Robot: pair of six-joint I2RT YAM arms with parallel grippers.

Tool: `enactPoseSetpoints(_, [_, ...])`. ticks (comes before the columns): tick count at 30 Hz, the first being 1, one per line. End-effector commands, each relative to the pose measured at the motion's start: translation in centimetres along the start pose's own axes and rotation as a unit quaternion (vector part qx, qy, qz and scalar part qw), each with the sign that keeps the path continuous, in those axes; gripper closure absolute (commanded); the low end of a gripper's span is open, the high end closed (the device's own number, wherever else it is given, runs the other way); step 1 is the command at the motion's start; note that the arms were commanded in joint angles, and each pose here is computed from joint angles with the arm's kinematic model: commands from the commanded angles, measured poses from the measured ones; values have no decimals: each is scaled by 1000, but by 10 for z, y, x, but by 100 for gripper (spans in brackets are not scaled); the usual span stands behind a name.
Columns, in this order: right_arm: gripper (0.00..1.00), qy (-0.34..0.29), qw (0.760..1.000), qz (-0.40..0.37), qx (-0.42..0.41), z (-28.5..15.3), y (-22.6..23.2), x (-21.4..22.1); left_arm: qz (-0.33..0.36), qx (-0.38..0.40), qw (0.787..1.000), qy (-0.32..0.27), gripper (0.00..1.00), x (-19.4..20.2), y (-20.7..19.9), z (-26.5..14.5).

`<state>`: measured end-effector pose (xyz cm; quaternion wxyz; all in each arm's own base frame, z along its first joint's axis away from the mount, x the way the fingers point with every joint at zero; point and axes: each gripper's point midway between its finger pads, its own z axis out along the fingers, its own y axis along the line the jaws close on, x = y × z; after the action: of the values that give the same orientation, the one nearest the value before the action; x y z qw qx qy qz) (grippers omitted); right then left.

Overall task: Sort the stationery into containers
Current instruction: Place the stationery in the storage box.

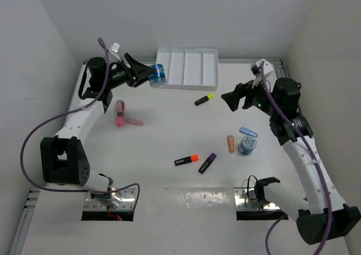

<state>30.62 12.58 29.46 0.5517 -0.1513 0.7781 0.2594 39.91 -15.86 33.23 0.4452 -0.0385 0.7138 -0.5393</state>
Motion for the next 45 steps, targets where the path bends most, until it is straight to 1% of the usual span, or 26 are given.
enactPoseSetpoints(1, [21,-102,971,-211,42,7,-3,-52,-195,33,977,75,100,33,-32,15])
enactPoseSetpoints(2, [22,-114,962,-245,43,12,0,-51,-208,33,974,78,100,42,-32,16])
enactPoseSetpoints(3, [22,-128,943,-304,34,17,14,-54,-225,15,972,73,100,43,-30,16])
enactPoseSetpoints(5, [21,-144,921,-361,33,26,24,-48,-226,17,971,82,100,50,-37,18])
enactPoseSetpoints(6, [19,-155,908,-389,13,31,43,-44,-232,17,969,85,100,53,-37,17])
enactPoseSetpoints(7, [16,-165,885,-436,12,34,48,-43,-242,15,966,89,100,55,-38,17])
enactPoseSetpoints(8, [13,-184,869,-459,9,37,56,-37,-249,10,964,92,100,56,-36,15])
enactPoseSetpoints(9, [9,-196,841,-505,-7,41,73,-31,-254,9,962,96,100,58,-35,15])
enactPoseSetpoints(10, [7,-192,829,-526,-18,47,78,-11,-265,6,959,97,100,57,-33,15])
enactPoseSetpoints(11, [6,-233,807,-542,-22,45,97,-18,-274,2,957,100,100,58,-32,15])
enactPoseSetpoints(12, [5,-250,781,-572,-19,45,104,-18,-278,2,955,103,100,59,-32,15])
enactPoseSetpoints(13, [3,-243,773,-586,-29,54,107,2,-280,0,954,103,100,60,-31,14])
enactPoseSetpoints(14, [2,-289,753,-591,-23,48,122,-9,-284,-3,953,106,100,61,-31,14])
enactPoseSetpoints(15, [2,-304,730,-612,-17,46,128,-9,-296,-16,949,111,100,67,-28,14])
enactPoseSetpoints(16, [2,-300,723,-622,-22,55,129,5,-298,-18,947,116,100,71,-27,14])
enactPoseSetpoints(17, [2,-337,705,-624,-15,48,141,-5,-298,-19,947,119,100,74,-28,14])
enactPoseSetpoints(18, [2,-347,690,-635,-13,47,146,-5,-294,-20,948,120,100,75,-29,14])
enactPoseSetpoints(19, [2,-348,685,-640,-20,52,151,0,-296,-23,947,123,100,78,-27,14])
enactPoseSetpoints(20, [2,-361,675,-643,-22,49,158,-1,-294,-22,947,128,100,81,-28,15])
enactPoseSetpoints(24, [2,-371,660,-653,-43,55,177,5,-291,-24,946,139,100,96,-30,16])
enactPoseSetpoints(26, [2,-380,653,-654,-34,55,179,1,-285,-23,947,143,100,101,-32,17])
enactPoseSetpoints(28, [1,-373,652,-660,-36,62,180,7,-282,-26,948,145,100,106,-32,16])
enactPoseSetpoints(34, [1,-355,659,-661,-53,71,183,16,-271,-17,952,144,100,102,-41,18])
enactPoseSetpoints(36, [1,-337,663,-664,-70,75,184,26,-270,-17,952,142,100,101,-41,18])
enactPoseSetpoints(42, [1,-303,663,-679,-89,84,182,38,-270,-18,950,154,100,111,-44,18])
enactPoseSetpoints(45, [1,-287,667,-681,-95,91,181,42,-270,-14,950,159,100,115,-46,18])
